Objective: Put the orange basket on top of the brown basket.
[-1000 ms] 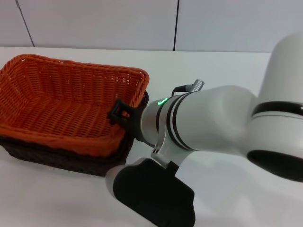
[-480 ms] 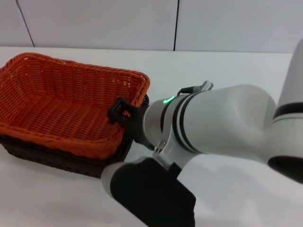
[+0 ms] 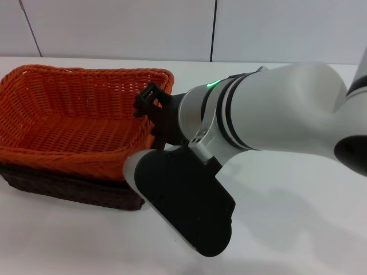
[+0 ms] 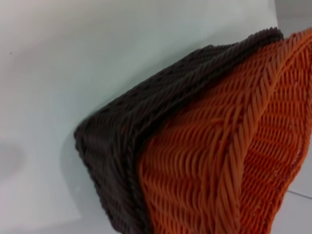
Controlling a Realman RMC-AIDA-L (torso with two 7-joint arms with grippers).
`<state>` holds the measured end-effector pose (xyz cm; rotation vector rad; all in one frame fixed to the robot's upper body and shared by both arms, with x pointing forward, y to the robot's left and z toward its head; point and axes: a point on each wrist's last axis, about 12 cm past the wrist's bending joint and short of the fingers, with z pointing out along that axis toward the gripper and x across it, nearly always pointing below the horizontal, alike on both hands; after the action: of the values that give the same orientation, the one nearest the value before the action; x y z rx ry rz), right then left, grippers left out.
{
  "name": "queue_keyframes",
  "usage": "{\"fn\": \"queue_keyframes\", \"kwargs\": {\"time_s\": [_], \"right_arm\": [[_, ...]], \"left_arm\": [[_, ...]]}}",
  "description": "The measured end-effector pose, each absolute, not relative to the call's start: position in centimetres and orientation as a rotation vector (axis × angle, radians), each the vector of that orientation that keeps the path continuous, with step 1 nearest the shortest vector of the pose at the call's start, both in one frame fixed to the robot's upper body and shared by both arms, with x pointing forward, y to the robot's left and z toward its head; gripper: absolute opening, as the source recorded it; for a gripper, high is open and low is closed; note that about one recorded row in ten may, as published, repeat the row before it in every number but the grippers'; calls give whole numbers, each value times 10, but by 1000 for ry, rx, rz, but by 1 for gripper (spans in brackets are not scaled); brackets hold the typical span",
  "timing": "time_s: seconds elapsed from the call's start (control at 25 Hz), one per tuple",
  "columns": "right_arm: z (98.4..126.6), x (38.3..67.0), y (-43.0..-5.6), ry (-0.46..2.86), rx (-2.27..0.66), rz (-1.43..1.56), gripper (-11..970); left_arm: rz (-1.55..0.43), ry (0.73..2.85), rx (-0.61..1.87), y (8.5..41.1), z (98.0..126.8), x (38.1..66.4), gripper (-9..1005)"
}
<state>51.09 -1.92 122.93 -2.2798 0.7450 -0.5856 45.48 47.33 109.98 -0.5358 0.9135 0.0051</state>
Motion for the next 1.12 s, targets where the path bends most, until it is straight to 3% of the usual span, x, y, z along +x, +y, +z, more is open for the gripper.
{"fn": "queue_keyframes", "kwargs": {"time_s": [0.52, 1.12], "right_arm": [[1233, 513, -26, 870, -2286, -579, 336], [1263, 536, -34, 948, -1978, -530, 334]], "left_arm": [[6, 912, -534, 474, 1100, 455, 587], [-8, 908, -533, 472, 1103, 462, 587]]}}
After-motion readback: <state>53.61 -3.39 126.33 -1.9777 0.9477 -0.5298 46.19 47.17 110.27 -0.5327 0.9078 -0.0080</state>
